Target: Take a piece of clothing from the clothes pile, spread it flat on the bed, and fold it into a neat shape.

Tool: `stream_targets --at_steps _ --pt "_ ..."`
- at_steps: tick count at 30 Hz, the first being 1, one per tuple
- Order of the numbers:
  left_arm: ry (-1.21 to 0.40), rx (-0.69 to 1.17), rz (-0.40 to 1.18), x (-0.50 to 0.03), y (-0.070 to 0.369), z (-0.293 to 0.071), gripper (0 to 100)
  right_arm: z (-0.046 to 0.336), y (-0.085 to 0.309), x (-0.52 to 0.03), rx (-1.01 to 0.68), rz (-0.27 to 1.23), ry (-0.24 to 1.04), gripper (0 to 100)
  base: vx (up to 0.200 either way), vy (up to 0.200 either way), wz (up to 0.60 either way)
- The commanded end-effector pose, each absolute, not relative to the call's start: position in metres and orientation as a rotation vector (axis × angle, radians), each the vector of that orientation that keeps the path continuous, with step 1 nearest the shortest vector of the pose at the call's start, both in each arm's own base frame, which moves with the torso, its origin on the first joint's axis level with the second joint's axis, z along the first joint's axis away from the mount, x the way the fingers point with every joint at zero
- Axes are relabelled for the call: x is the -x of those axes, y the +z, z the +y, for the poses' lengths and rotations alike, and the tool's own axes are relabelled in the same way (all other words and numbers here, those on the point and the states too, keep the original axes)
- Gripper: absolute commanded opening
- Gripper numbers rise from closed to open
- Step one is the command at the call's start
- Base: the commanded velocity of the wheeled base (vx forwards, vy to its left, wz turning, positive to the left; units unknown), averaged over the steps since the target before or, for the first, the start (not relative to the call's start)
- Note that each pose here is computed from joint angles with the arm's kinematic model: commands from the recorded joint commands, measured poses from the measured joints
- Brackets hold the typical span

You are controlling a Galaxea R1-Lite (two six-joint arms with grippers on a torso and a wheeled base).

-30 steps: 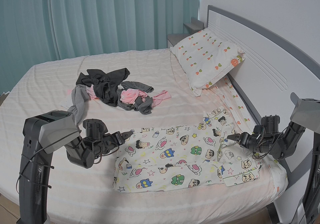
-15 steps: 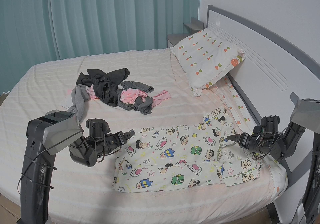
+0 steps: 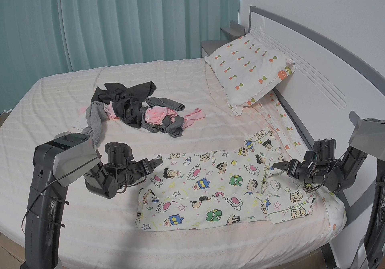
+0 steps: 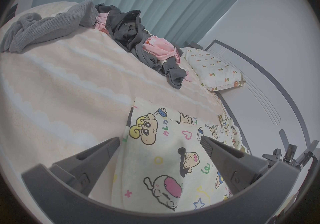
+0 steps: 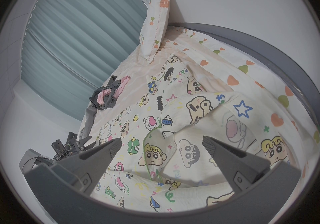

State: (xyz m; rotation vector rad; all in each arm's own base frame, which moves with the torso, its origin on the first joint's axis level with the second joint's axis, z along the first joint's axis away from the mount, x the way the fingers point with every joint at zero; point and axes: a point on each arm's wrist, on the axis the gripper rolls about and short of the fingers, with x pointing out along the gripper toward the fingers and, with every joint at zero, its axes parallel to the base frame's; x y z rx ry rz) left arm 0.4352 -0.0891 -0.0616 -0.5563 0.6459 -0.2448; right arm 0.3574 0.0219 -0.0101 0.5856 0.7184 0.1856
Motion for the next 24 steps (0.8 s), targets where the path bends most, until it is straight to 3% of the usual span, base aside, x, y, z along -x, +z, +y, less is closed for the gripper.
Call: stream_targets --at_steps 1,6,7,24 --pt "-0.249 0.557 0.652 -0.439 -0.059 -0.091 100 0.023 -0.011 -0.358 -0.585 0.720 0.189 100 0.000 0.000 0.00" --pt "-0.261 0.560 0.682 -0.441 -0.059 -0.092 100 0.024 -0.012 -0.357 -0.584 0.724 0.191 100 0.000 0.000 0.00" --pt "-0.262 0.559 0.679 -0.443 -0.057 -0.093 0 0.024 -0.012 -0.357 -0.583 0.727 0.190 100 0.000 0.000 0.00" --pt "-0.156 0.601 0.609 -0.449 -0.048 -0.086 0 0.025 -0.007 -0.360 -0.586 0.657 0.208 100 0.000 0.000 0.00"
